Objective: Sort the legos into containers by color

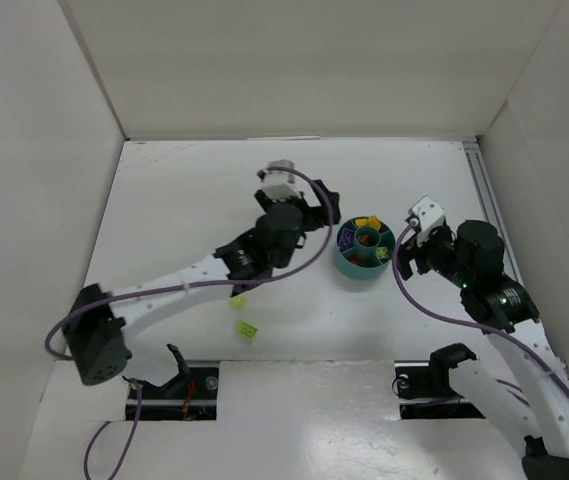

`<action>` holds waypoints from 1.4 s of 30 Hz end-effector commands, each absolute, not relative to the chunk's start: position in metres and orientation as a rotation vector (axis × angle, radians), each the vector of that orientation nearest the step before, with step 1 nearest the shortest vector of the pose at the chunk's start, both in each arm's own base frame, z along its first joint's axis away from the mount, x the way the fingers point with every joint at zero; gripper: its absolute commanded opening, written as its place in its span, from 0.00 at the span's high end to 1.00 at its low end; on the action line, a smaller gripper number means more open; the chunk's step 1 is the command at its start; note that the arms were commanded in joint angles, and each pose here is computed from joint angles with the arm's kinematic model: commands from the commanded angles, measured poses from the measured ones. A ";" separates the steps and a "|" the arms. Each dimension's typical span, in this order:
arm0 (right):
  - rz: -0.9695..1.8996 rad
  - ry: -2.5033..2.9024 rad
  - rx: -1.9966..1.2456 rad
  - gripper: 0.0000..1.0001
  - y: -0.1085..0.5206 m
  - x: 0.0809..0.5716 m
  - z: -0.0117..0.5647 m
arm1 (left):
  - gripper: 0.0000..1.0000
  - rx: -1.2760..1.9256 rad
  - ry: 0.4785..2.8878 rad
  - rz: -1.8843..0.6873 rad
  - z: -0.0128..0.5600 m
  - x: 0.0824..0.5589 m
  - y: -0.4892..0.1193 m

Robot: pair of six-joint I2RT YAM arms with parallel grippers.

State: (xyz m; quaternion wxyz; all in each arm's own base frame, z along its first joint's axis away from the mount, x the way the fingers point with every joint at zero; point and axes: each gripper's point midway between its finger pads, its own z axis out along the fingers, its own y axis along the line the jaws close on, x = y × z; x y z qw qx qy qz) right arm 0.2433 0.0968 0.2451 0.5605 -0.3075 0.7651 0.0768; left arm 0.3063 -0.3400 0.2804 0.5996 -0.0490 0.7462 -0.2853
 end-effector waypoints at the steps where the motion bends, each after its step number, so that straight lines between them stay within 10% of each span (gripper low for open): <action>1: 0.395 1.663 -0.992 0.17 0.167 0.234 0.243 | 0.00 -0.292 1.934 -0.597 0.245 0.298 -0.271; 17: 0.645 1.528 -1.509 0.15 0.433 0.115 0.120 | 0.00 -0.841 2.180 -0.383 0.139 0.193 -0.116; 31: 0.718 1.637 -1.362 0.17 0.480 0.125 0.071 | 0.00 -0.836 2.155 -0.368 0.143 0.192 -0.109; 42: 0.670 1.698 -1.331 0.55 0.475 0.131 0.056 | 0.00 -0.843 2.125 -0.356 0.154 0.196 -0.106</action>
